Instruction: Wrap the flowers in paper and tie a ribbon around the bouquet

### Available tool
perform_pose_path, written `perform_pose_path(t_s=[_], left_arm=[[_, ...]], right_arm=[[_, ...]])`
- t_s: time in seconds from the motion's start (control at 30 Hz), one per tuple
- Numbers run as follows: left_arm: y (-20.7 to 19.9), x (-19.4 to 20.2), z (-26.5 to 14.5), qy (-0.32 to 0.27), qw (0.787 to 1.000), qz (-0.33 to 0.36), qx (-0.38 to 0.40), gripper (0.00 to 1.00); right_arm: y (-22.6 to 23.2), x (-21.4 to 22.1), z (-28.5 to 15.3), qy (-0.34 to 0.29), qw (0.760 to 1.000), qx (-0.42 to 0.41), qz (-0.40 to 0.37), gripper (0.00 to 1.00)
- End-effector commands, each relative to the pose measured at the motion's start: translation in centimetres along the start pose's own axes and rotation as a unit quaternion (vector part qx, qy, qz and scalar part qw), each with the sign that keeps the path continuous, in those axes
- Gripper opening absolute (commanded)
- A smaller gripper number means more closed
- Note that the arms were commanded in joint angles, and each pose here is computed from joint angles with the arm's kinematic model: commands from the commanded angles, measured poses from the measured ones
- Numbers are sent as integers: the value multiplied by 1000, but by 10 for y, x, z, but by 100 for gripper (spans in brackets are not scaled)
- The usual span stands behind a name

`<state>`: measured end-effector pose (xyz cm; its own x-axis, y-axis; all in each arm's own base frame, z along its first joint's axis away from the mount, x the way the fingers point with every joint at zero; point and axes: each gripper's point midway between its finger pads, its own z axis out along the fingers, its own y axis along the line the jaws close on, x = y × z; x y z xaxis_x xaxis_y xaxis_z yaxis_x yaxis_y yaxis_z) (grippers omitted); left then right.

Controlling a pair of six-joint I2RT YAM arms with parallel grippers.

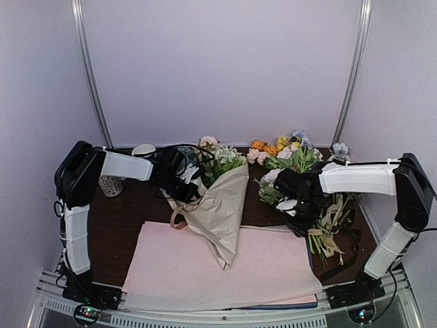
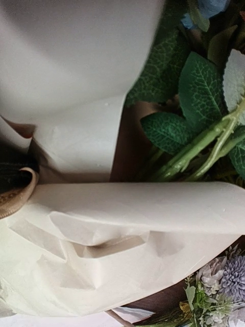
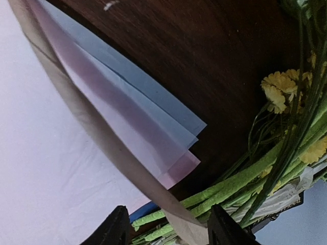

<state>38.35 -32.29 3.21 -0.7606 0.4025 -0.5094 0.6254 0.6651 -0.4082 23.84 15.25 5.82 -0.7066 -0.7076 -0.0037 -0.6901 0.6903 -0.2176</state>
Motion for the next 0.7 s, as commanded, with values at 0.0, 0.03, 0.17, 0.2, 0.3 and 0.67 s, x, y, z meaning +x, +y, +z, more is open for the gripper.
perform_pose_path(t_s=[0.0,0.03,0.17,0.2,0.3,0.67], left_arm=[[6,17,-3,28,999,1,-22,0],[6,17,-4,28,999,1,-21,0],[5,17,-5,28,999,5,-22,0],[5,17,-5,28,999,6,-23,0],[5,16,-6,28,999,7,-23,0],[7,17,-7,31,999,10,-30,0]], right_arm=[[-22,4,19,46,999,27,-12,50],[-25,2,23,52,998,35,-11,49],[-30,5,36,83,995,54,-22,48],[-29,6,39,89,994,55,-24,45],[-29,5,37,87,995,52,-20,24],[-37,-1,-11,37,998,52,13,3]])
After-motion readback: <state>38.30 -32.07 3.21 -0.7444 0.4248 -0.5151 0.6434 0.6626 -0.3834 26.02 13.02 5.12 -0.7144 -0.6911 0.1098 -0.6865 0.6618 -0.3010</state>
